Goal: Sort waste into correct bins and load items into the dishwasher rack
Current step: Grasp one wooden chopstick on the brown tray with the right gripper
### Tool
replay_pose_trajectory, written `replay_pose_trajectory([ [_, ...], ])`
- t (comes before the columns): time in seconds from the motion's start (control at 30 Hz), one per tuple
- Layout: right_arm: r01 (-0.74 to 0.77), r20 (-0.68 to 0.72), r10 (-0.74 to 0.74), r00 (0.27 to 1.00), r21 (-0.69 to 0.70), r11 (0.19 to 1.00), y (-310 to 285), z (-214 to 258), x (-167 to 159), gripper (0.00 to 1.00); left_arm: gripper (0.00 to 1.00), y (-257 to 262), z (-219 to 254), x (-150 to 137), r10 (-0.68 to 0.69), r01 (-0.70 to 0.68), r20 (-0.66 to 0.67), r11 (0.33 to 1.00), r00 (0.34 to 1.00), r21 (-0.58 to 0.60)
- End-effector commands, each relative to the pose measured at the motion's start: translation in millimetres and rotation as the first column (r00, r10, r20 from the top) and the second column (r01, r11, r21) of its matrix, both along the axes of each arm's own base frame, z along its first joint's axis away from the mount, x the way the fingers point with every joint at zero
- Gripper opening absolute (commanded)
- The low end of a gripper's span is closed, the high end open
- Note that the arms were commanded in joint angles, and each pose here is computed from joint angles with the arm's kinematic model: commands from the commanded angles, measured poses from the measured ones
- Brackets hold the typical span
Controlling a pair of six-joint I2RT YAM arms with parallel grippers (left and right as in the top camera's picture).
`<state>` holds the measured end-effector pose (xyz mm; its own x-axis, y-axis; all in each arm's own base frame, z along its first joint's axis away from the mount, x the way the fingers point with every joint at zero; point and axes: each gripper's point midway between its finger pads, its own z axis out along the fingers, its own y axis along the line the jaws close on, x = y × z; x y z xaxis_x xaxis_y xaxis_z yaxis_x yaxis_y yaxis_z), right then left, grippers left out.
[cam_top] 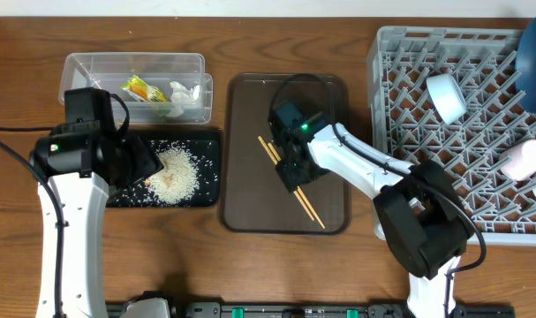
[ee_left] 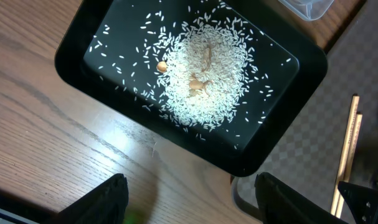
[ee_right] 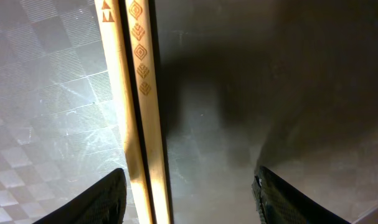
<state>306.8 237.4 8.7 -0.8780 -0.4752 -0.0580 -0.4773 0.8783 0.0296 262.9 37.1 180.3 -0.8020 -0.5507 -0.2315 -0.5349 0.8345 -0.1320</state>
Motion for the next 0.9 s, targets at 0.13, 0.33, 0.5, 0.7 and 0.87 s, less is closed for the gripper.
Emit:
replay_pose_trajectory([
  [0.13, 0.017, -0.008, -0.017, 1.0, -0.021, 1.0, -3.0, -5.1, -1.6, 0.65, 0.68, 2.0, -0.9, -1.5, 0.01, -0.01, -0.006, 1.0, 1.0, 0.005],
  [0.33, 0.028, 0.01, -0.028, 1.0, -0.037, 0.999, -8.8, -5.0, 3.7, 0.64, 0.68, 2.0, -1.0, -1.6, 0.01, -0.01, -0.007, 1.0, 1.0, 0.005],
  [0.5, 0.03, 0.021, -0.029, 0.999, -0.051, 0.998, -11.4, -4.9, 5.8, 0.63, 0.68, 2.0, -0.8, -1.5, 0.01, -0.01, -0.006, 1.0, 1.0, 0.005],
  [0.7, 0.029, 0.02, -0.028, 0.999, -0.051, 0.998, -11.0, -5.2, 5.2, 0.62, 0.68, 2.0, -1.0, -1.6, 0.01, -0.01, -0.007, 1.0, 1.0, 0.005],
  [0.87, 0.028, 0.011, -0.027, 1.0, -0.059, 0.998, -12.1, -9.3, 3.6, 0.61, 0.68, 2.0, -0.8, -1.5, 0.011, -0.011, -0.006, 1.0, 1.0, 0.005],
])
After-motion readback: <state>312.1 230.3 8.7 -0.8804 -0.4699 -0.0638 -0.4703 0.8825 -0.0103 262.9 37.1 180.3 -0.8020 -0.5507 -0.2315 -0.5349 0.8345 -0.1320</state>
